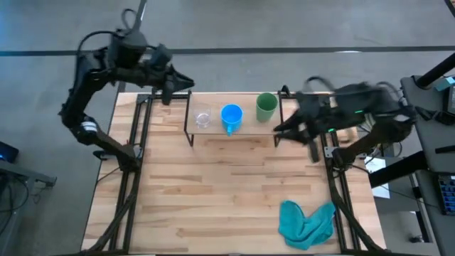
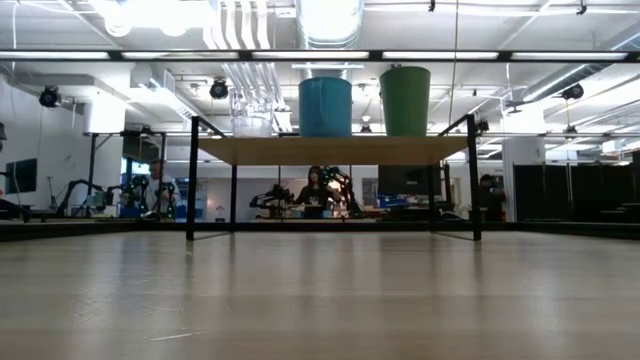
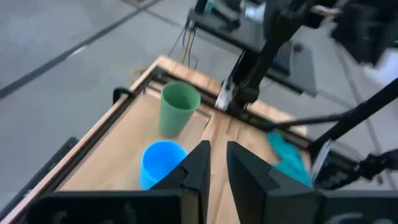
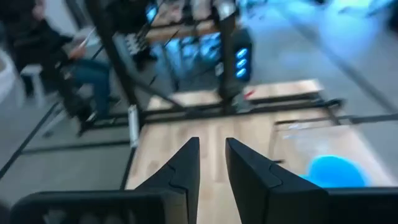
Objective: Stack small to large cups/mugs on shelf
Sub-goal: Return to Home Position
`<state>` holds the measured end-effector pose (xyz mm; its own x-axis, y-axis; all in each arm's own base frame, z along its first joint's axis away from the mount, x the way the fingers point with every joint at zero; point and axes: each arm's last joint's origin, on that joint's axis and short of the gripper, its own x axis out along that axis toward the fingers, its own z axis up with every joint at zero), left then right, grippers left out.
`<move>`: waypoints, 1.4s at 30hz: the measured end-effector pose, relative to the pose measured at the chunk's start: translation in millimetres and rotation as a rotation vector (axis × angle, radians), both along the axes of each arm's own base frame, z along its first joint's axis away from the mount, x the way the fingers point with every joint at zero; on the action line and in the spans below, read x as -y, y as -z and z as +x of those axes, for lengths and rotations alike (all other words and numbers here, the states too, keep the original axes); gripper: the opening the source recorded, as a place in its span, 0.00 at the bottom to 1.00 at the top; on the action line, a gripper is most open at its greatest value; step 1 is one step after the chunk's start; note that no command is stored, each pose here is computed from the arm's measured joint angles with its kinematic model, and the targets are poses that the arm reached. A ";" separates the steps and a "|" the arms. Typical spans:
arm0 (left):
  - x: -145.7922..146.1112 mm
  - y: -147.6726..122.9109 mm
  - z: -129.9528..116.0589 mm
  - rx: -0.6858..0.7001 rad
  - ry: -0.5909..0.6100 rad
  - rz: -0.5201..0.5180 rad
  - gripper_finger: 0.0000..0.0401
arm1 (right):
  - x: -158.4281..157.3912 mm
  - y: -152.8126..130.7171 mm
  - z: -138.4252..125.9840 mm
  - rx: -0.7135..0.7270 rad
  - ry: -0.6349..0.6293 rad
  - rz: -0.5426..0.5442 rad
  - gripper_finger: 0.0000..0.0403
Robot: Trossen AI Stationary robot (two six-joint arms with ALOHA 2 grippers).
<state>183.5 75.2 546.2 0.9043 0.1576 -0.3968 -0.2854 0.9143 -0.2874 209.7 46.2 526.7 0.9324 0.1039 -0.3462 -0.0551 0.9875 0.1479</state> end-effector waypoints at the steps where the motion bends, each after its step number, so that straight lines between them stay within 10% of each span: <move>1: 2.4 -2.7 -5.3 0.021 -0.004 -0.001 0.10 | 0.9 -2.1 -11.3 0.019 0.020 -0.008 0.18; 17: 26.1 16.6 -66.9 0.105 -0.153 -0.005 0.10 | 21.0 60.7 -103.3 0.247 0.110 0.088 0.18; 42: 56.1 149.6 -137.4 0.452 -0.234 -0.079 0.10 | 38.0 176.1 -162.3 0.500 0.047 0.182 0.18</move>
<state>46.1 19.1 396.6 0.9323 0.3617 0.0072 -0.3109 0.8113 -0.4951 47.5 8.2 350.6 0.9840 0.0748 0.1618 -0.1191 0.9513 0.2845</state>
